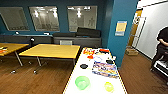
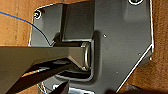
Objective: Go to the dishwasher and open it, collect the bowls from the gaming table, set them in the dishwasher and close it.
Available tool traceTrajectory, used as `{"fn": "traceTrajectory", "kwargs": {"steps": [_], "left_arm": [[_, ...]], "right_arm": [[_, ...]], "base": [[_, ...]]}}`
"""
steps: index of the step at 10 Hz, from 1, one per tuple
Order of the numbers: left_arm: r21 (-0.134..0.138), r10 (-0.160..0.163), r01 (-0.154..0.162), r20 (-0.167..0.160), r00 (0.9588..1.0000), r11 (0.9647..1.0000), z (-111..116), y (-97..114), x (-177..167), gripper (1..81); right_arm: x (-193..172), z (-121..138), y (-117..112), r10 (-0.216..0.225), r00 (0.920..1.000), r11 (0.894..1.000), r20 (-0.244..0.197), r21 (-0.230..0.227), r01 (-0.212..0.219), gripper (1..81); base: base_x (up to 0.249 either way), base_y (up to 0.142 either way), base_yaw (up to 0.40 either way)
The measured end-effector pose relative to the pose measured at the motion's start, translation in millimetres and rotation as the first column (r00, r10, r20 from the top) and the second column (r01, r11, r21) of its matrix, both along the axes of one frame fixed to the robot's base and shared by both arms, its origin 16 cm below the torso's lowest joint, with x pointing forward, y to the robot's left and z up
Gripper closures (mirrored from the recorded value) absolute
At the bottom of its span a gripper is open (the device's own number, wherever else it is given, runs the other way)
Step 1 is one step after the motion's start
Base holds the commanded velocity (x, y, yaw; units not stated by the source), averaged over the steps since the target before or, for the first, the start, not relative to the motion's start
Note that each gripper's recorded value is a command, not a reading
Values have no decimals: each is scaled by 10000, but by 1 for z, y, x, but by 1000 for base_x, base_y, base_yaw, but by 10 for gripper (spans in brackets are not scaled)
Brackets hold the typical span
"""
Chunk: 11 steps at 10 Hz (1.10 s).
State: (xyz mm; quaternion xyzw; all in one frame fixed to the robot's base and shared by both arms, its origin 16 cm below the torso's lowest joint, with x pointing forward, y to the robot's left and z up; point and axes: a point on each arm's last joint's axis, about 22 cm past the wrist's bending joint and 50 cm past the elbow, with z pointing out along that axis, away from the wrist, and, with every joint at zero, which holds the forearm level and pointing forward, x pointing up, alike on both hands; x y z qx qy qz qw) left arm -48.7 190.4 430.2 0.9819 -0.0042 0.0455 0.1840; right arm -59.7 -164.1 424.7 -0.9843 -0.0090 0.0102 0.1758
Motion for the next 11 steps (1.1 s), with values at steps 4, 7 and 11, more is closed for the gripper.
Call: {"fn": "traceTrajectory", "kwargs": {"steps": [4, 7, 11], "left_arm": [[2, -5, 5, -7, 10000, 10000, 0, 0, 0, 10], [-55, -4, 3, -24, 10000, 10000, 0, -5, -1, 10], [30, -5, 5, -46, 10000, 10000, 0, 2, -1, 10]], "right_arm": [[0, 0, 3, -3, 10000, 10000, 0, 38, 3, 10], [-2, 0, -4, 4, 10000, 10000, -16, -49, -4, 10], [-1, 0, 5, 3, 10000, 10000, -7, 35, -3, 10]], "base": [[0, 58, 0], [0, 81, 0], [0, 80, 0]]}}
